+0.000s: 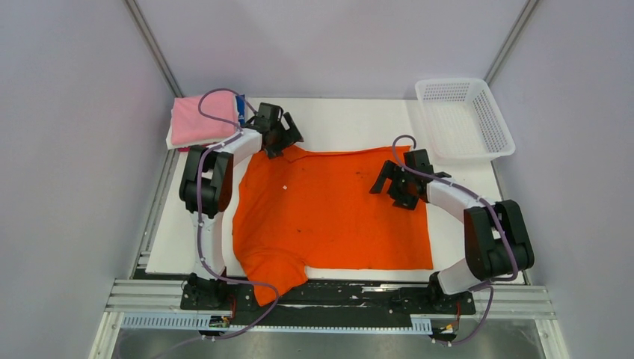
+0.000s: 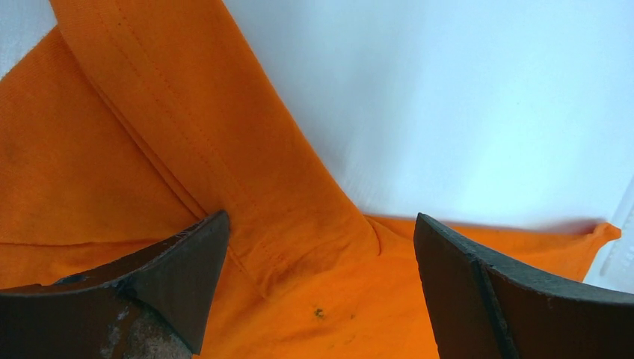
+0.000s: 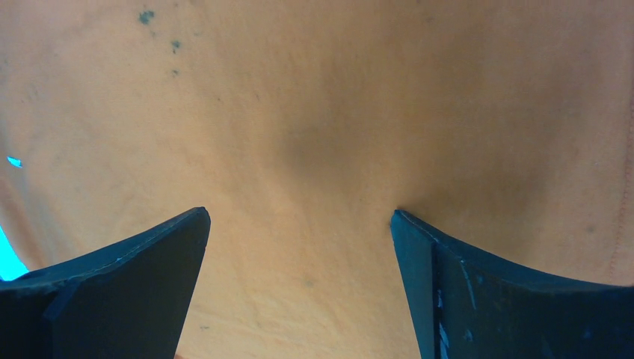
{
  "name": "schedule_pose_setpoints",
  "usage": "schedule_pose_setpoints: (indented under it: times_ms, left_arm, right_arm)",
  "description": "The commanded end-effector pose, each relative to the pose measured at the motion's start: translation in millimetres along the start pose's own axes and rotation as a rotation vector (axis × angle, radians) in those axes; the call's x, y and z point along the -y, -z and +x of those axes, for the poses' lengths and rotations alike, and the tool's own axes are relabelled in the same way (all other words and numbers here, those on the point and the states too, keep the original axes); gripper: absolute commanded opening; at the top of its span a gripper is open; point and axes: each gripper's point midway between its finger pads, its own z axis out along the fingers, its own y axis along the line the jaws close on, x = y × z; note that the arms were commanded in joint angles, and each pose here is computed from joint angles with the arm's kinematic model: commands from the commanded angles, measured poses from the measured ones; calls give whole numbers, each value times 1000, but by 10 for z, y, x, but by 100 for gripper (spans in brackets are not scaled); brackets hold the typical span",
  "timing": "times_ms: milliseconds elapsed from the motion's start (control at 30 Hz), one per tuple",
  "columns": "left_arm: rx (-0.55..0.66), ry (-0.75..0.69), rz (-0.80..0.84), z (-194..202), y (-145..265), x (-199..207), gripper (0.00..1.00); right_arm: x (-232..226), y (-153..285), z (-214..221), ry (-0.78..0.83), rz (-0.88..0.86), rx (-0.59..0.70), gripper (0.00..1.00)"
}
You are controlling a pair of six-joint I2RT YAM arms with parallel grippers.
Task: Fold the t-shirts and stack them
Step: Flatten out the tshirt
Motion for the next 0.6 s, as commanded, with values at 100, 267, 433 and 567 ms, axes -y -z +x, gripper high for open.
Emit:
schedule_pose_setpoints:
  times_ms: [100, 267, 433, 567]
  left_arm:
    - [34, 16, 48, -106, -5, 126, 100]
    - [45, 16, 16, -77, 104, 38, 100]
    - [58, -26, -21, -74, 206, -61, 100]
    - [54, -29, -27, -61, 211, -76, 100]
  right_arm:
    - [-41, -55, -164, 33, -1, 44, 100]
    - [-20, -91, -144, 31, 5, 32, 100]
    - [24, -124, -60, 19, 10, 5, 100]
    - [61, -136, -27, 18, 20, -1, 100]
